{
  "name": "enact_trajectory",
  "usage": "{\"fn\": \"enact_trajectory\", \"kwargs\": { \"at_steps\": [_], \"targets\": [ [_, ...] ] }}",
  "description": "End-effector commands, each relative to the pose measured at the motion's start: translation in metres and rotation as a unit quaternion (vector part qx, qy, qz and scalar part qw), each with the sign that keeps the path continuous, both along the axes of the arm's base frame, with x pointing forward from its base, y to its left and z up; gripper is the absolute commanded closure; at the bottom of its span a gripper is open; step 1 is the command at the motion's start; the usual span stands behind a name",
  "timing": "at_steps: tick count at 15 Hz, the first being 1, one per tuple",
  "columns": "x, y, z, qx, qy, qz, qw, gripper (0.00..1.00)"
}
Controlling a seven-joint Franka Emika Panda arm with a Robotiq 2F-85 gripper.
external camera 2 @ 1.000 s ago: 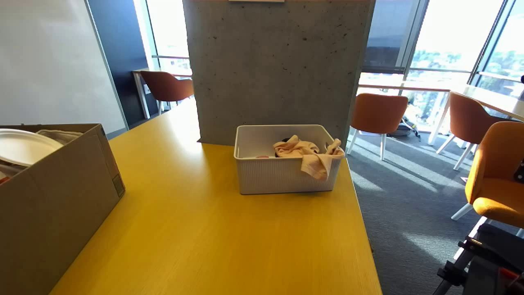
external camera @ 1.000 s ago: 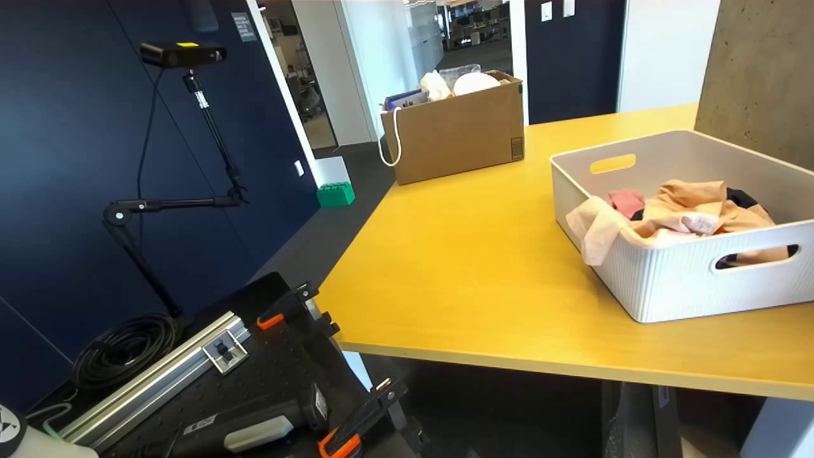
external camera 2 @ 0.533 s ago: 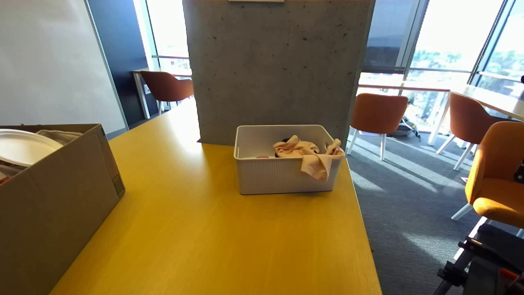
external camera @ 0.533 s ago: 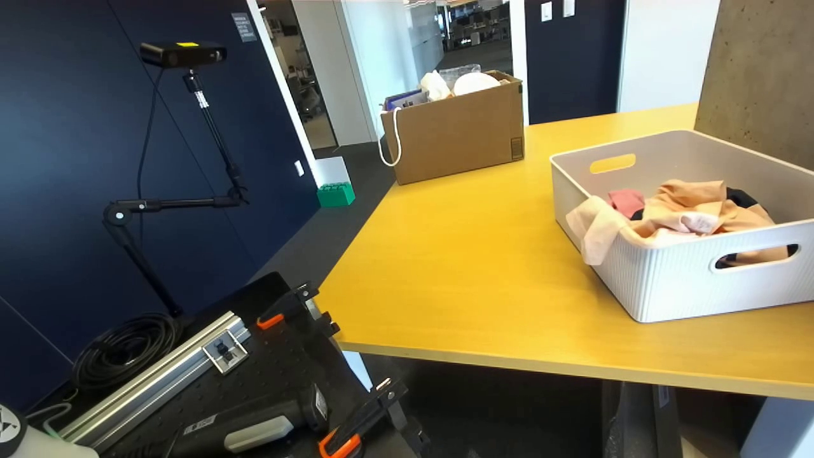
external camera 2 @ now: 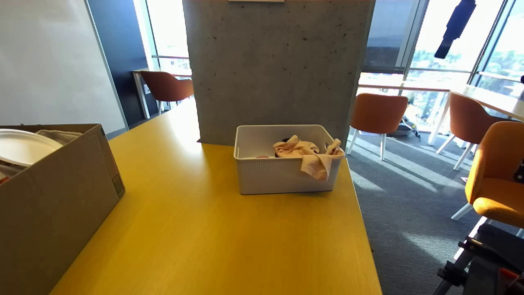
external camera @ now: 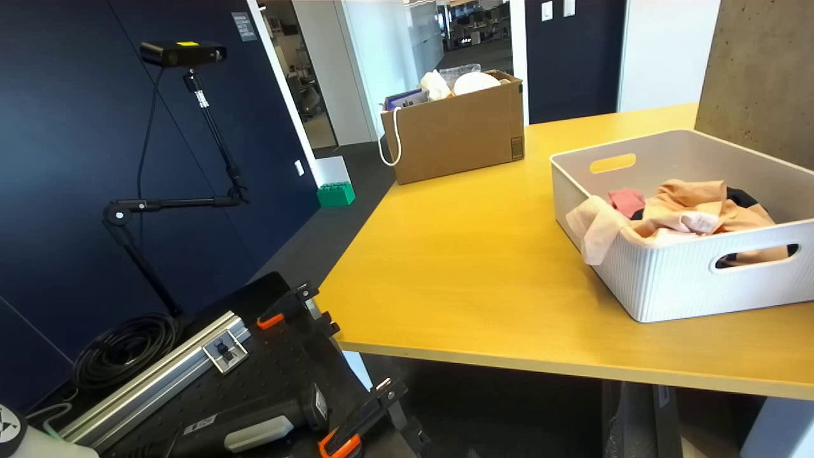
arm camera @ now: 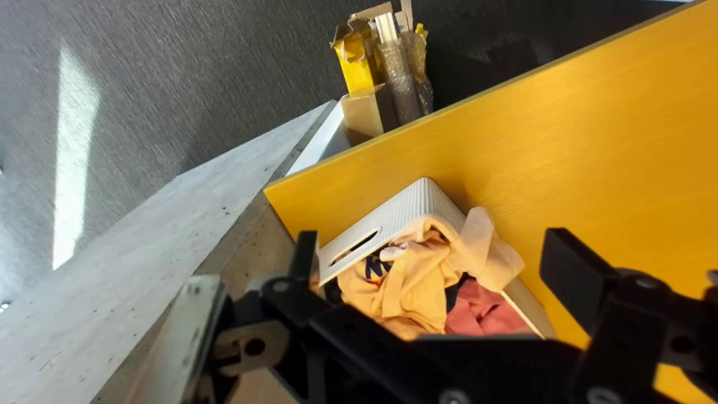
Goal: Remove the peach shirt from the basket
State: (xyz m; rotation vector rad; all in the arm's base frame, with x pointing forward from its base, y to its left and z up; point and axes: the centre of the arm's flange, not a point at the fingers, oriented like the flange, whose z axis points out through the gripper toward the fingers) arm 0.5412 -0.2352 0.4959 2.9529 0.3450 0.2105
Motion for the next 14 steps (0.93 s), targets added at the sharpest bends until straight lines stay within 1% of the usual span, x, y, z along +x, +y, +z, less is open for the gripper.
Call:
{"fn": "enact_trajectory", "kwargs": {
  "at_steps": [1,3,6,10,14],
  "targets": [
    [0.087,-0.022,-0.016,0.034,0.010,0.060,0.9976,0.00],
    [0.114,-0.022,-0.040,0.047,0.008,0.082,0.9955,0.00],
    [0.151,-0.027,-0.077,0.066,0.015,0.104,0.9922,0.00],
    [0.193,-0.016,-0.125,0.084,0.045,0.132,0.9867,0.00],
    [0.233,-0.019,-0.175,0.100,0.072,0.142,0.9822,0.00]
  ]
}}
